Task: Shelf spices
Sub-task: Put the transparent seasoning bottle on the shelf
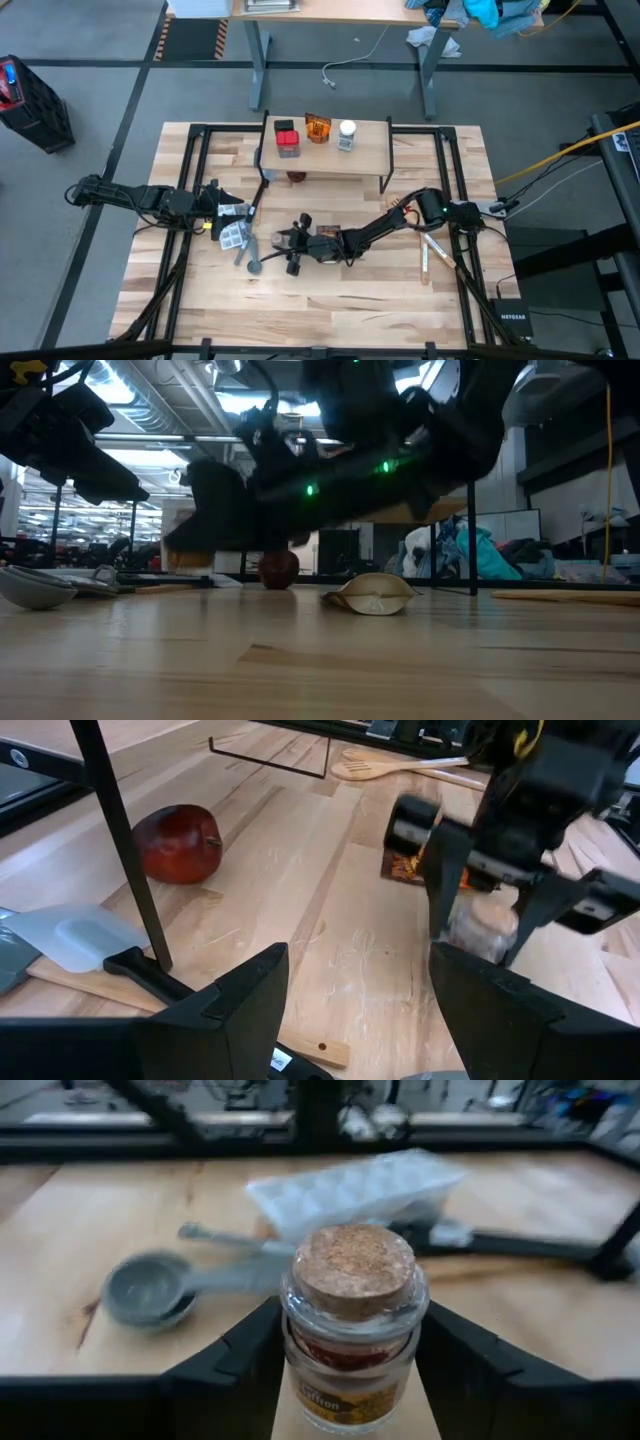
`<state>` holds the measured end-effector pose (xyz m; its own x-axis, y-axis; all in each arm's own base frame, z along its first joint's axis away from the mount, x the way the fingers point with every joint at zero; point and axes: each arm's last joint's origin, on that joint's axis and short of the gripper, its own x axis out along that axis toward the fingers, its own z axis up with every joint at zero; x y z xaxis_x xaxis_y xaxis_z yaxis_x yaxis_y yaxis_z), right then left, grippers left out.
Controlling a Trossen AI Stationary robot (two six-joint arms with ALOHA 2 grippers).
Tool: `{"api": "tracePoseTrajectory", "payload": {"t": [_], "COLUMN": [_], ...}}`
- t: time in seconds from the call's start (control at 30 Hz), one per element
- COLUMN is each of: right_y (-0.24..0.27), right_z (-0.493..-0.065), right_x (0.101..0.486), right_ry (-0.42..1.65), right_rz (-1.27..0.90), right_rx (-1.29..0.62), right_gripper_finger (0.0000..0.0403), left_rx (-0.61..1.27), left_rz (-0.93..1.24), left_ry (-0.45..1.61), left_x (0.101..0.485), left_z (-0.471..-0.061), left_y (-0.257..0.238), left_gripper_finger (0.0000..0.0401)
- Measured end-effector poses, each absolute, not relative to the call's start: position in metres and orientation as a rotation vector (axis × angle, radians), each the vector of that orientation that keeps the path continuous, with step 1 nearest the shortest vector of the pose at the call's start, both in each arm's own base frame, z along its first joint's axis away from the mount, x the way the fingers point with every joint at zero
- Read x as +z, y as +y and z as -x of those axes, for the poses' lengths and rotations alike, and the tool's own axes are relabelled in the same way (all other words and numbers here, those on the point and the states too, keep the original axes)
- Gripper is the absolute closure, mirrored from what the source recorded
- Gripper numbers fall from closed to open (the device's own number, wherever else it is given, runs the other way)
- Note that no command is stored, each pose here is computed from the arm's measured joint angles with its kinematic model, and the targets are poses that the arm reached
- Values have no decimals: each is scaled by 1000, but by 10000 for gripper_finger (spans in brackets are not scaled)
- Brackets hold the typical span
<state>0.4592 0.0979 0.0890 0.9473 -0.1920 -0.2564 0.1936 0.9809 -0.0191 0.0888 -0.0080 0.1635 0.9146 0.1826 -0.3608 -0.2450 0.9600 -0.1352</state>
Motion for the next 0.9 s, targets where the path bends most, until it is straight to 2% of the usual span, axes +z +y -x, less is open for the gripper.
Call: {"api": "tracePoseTrajectory", "payload": {"t": [0.3, 0.67, 0.9], "right_y": [76, 9, -26], "right_z": [-438, -370, -326], "right_x": [140, 179, 187], "right_ry": [204, 118, 98], "right_rz": [54, 17, 9], "right_rx": [-262, -409, -550], "right_gripper_finger": [209, 209, 209], "left_rx": [221, 222, 221], "left_rz": [180, 180, 180], "left_ry": [354, 353, 353], "left_x": [163, 164, 164], "left_z": [-89, -89, -89], "left_y": [-8, -8, -8], "left_gripper_finger": [166, 166, 166]}}
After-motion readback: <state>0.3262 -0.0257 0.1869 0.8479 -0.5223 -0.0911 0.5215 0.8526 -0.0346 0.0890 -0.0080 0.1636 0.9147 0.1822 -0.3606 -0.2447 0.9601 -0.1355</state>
